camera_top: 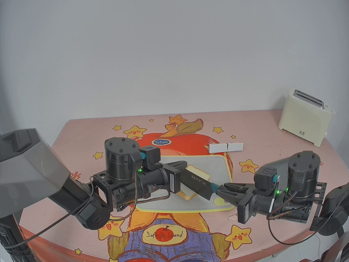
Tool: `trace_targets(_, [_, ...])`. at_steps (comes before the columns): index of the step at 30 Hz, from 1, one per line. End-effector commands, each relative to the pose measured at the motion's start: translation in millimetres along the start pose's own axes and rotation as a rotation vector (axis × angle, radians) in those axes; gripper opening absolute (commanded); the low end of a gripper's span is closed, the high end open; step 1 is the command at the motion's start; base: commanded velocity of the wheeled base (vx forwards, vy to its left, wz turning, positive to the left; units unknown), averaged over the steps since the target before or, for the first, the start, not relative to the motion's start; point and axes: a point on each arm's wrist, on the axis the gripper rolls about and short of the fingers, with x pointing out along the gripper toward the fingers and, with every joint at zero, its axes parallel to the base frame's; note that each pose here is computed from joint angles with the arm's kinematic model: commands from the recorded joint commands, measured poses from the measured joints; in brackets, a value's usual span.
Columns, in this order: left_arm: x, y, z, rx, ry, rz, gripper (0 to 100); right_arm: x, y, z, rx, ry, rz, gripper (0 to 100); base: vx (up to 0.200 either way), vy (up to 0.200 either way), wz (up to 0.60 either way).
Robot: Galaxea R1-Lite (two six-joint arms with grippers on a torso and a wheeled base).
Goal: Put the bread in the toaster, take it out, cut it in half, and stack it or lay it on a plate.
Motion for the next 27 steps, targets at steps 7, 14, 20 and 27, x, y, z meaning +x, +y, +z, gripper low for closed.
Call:
trace_targets(7, [-1, 1.9, 1.9, 0.000, -0.007, 0.007, 0, 6, 1.1, -3, 0.000, 0.017, 0.003, 0, 0.000, 0.000, 0.00])
trace_targets(14, [4, 2.1, -5.0, -0.001, 0.013, 0.005, 0, 7, 1.1, -4, 0.000, 0.022, 0.002, 0, 0.000, 0.000, 0.00])
trace_targets(20, [7, 3.1, -6.9, 0.000, 0.015, 0.007, 0, 8, 1.4, -6, 0.001, 0.033, 0.003, 0, 0.000, 0.000, 0.00])
trace_targets(27, [4, 2.0, -4.3, -0.001, 0.011, 0.006, 0, 10, 2.5, -8, -0.003, 0.042, 0.007, 0, 0.000, 0.000, 0.00])
